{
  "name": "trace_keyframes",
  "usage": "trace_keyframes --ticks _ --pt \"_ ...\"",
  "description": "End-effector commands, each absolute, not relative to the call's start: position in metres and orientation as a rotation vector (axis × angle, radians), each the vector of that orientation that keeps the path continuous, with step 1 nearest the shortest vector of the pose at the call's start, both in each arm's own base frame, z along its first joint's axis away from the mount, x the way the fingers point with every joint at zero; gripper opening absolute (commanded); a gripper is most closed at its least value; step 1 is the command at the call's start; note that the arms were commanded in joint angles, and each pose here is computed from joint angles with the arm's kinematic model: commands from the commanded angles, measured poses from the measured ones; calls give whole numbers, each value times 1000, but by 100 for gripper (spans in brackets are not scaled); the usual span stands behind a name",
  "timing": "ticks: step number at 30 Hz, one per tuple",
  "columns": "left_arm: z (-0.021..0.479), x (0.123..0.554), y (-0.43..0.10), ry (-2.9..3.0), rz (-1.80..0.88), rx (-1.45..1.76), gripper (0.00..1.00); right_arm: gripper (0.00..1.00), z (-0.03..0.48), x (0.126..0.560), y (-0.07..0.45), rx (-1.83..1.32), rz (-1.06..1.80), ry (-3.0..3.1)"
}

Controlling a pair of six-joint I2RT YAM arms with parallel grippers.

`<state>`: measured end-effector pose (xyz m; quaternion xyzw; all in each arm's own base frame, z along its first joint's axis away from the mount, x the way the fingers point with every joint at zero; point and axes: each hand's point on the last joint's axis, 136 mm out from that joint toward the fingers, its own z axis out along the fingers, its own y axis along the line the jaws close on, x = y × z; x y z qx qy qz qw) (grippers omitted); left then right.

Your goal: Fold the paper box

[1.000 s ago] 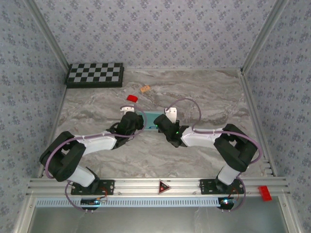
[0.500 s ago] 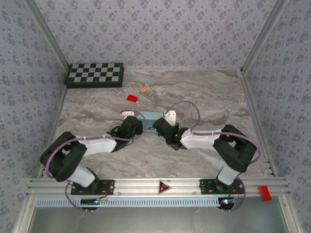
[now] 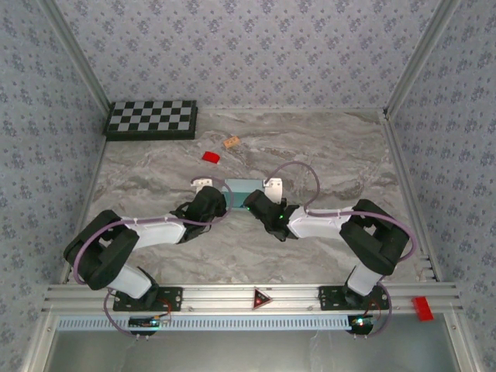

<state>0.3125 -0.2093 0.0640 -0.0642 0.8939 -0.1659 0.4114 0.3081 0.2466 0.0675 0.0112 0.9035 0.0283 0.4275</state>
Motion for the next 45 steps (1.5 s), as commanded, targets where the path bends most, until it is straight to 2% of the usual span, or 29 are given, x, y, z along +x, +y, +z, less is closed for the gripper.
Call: trace_keyframes --ticks 1,5,16,24,31,38,45 --pt "67 312 -205 2239 -387 -169 24 14 67 301 233 25 -2 2255" --pt "69 310 -203 2235 -378 -163 29 20 72 300 235 4 1 2248" --pt "78 297 -176 2211 -257 -150 37 34 85 287 230 -120 -27 2243" --pt "97 297 -136 2163 31 -140 41 46 82 275 209 -238 -146 2261" --pt "119 313 -96 2151 212 -206 44 49 86 274 182 -284 -345 2242" --pt "141 339 -88 2135 125 -221 45 50 97 283 159 -285 -491 2213" --pt "155 368 -125 2221 -350 -200 44 49 106 306 155 -266 -383 2286"
